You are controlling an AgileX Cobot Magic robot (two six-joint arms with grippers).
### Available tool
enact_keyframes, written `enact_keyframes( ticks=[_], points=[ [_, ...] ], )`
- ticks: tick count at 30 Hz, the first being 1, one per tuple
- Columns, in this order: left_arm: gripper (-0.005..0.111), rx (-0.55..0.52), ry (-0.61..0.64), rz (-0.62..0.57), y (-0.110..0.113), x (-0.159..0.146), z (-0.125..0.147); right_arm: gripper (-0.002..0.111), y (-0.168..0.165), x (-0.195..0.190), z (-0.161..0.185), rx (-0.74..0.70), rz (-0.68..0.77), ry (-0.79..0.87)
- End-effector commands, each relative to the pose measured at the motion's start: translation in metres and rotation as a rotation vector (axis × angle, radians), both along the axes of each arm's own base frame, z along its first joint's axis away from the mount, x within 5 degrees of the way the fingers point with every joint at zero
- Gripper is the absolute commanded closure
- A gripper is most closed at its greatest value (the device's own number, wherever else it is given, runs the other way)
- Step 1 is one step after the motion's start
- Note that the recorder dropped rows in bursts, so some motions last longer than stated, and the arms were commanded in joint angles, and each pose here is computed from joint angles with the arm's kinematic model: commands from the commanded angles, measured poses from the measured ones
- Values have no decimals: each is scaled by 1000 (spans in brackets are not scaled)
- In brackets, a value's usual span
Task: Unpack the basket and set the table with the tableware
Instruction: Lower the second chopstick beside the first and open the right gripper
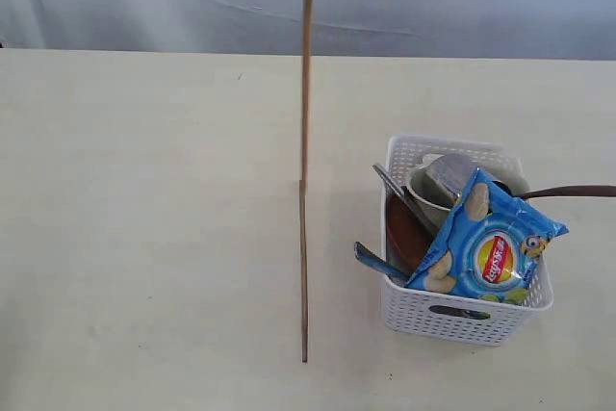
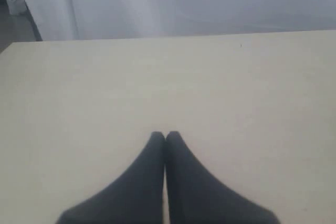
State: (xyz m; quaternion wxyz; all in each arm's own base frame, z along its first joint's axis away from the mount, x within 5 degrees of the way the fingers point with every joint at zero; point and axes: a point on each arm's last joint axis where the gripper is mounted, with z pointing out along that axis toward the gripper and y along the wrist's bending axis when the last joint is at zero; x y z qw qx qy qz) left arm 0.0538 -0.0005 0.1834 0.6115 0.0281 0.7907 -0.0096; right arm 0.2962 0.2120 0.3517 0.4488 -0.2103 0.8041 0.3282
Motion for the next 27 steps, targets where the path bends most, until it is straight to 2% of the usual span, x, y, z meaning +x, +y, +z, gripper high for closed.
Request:
enact_keyframes(
  ticks=[1,5,9,14,17,27],
  points=[
    [107,-15,-4,-6,-1,0,-1,109,29,-8,-13,68,3,119],
    [107,-15,-4,-6,-1,0,-1,109,48,-5,-37,36,34,232],
    [107,-15,-4,-6,-1,0,-1,109,61,7,-58,-76,59,364],
    [107,-15,-4,-6,-1,0,-1,109,58,27,-69,-275,-78,463],
    [107,-15,-4,-6,-1,0,-1,109,57,34,-78,-343,-179,537],
    [107,-15,-4,-6,-1,0,-1,109,82,31,-136,-476,-211,635]
  ],
)
